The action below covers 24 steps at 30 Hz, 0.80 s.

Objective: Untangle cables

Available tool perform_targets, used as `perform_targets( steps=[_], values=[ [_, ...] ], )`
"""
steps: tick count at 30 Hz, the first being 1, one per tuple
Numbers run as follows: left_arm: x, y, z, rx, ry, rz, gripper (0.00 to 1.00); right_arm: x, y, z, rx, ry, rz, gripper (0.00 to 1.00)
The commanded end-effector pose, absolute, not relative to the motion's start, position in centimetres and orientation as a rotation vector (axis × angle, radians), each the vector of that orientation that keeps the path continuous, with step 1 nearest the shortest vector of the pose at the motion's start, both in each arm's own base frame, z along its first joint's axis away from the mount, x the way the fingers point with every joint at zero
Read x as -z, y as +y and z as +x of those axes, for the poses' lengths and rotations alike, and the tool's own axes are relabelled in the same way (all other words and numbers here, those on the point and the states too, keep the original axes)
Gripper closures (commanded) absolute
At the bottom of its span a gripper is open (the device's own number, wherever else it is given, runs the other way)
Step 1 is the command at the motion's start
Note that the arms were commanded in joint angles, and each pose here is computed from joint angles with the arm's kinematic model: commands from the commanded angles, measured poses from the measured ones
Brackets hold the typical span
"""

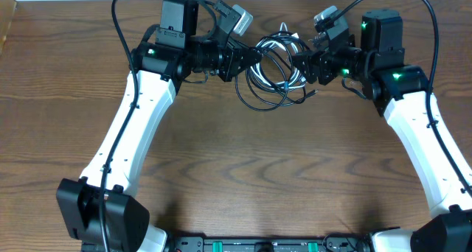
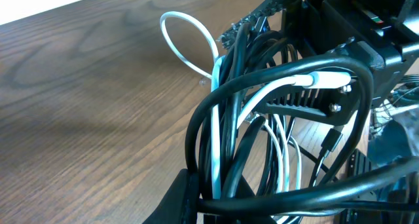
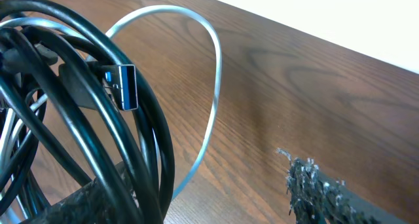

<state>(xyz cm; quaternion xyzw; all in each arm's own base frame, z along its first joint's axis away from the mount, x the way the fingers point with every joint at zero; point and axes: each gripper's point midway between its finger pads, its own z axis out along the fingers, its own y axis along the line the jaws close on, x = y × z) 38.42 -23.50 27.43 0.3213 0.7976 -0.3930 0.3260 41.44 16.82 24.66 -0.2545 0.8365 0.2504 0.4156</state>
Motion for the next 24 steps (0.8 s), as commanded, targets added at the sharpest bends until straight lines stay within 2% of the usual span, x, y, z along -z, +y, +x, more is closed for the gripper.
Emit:
perform_targets(
  steps=[1, 19, 24],
  values=[
    [-28.9, -23.3, 38.6, 1.010, 2.057, 0.839, 0.92, -25.8, 17.4, 41.6, -0.645, 2.067, -0.655, 0.28],
    [-27.8, -22.8, 39.4, 0.947, 2.101, 0.811, 0.92, -26.4, 17.6, 41.3, -0.643, 2.048, -0.663, 0.28],
    [-27.6, -22.8, 39.5, 0.947, 2.104, 0.810, 0.93, -26.5, 17.5, 41.3, -0.642, 2.047, -0.663, 0.32]
  ],
)
